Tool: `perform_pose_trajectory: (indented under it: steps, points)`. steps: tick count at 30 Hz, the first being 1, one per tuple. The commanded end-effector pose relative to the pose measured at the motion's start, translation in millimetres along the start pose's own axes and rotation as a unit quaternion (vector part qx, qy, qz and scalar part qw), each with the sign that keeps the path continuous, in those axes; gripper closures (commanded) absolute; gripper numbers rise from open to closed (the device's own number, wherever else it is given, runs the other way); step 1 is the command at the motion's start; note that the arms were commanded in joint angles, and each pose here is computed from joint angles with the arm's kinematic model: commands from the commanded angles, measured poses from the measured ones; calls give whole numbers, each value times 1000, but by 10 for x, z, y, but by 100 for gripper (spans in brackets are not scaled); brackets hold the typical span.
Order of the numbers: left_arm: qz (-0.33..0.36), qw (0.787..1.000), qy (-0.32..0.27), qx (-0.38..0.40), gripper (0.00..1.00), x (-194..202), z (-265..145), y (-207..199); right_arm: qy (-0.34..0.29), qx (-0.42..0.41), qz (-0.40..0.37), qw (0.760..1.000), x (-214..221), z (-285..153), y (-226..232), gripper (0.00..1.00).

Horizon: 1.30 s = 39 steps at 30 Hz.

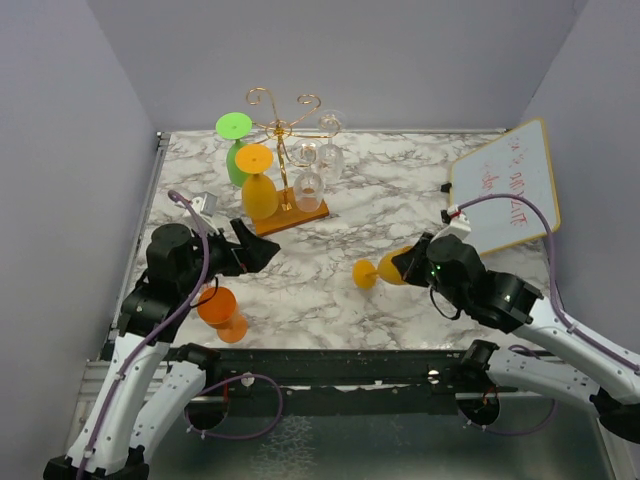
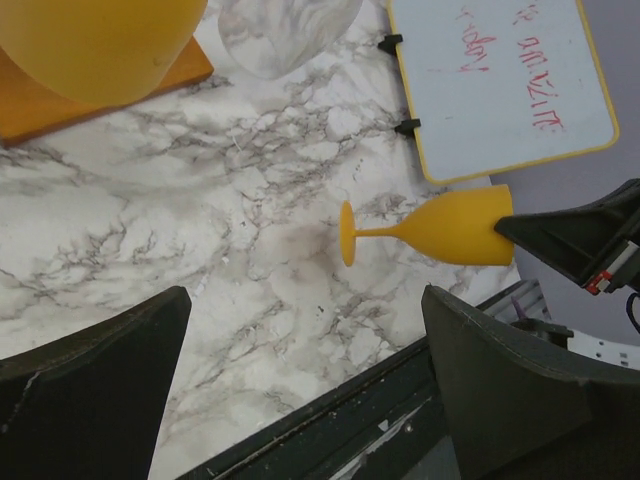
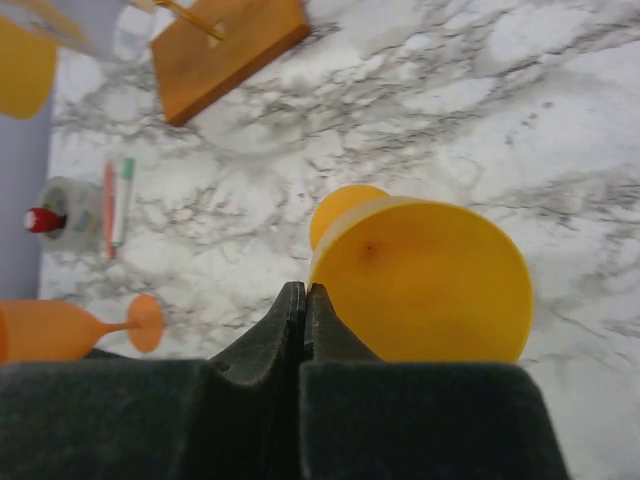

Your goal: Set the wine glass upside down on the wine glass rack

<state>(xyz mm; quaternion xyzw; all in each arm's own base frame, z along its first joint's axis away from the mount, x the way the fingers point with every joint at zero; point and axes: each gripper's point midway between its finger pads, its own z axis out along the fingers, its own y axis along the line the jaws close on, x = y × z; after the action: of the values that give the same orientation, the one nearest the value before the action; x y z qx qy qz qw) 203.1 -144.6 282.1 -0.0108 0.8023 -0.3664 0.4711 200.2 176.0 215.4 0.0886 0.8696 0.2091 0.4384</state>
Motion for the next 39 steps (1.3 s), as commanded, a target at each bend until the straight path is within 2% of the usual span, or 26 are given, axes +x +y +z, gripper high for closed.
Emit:
perform_pose_trajectory:
  steps: [1,6,10,15,21,27,30,35,39]
  points:
    - [-90,995,44,0,1,280,147,82,-53,-161,49,984,-212,29,671,99]
    - [-227,971,50,-50,1,501,281,304,-86,-256,5,963,-249,106,1075,99]
    - [-342,938,35,-46,1,567,362,326,-117,-281,-48,951,-235,220,1272,99]
    - [-432,900,17,-49,3,591,478,405,-161,-306,-130,929,-211,224,1573,99]
    - [-503,863,-23,-49,3,419,517,433,-176,-326,-195,908,8,207,1935,99]
    - [-495,863,-48,-90,2,315,460,512,-201,-338,-225,892,186,153,2300,99]
    - [-503,857,-45,-102,10,356,460,553,-213,-337,-236,886,229,150,2428,99]
    - [-520,843,-71,-120,35,330,454,659,-219,-362,-246,872,329,88,2576,99]
    - [-511,846,-95,-119,47,186,438,654,-214,-378,-229,871,375,43,2564,99]
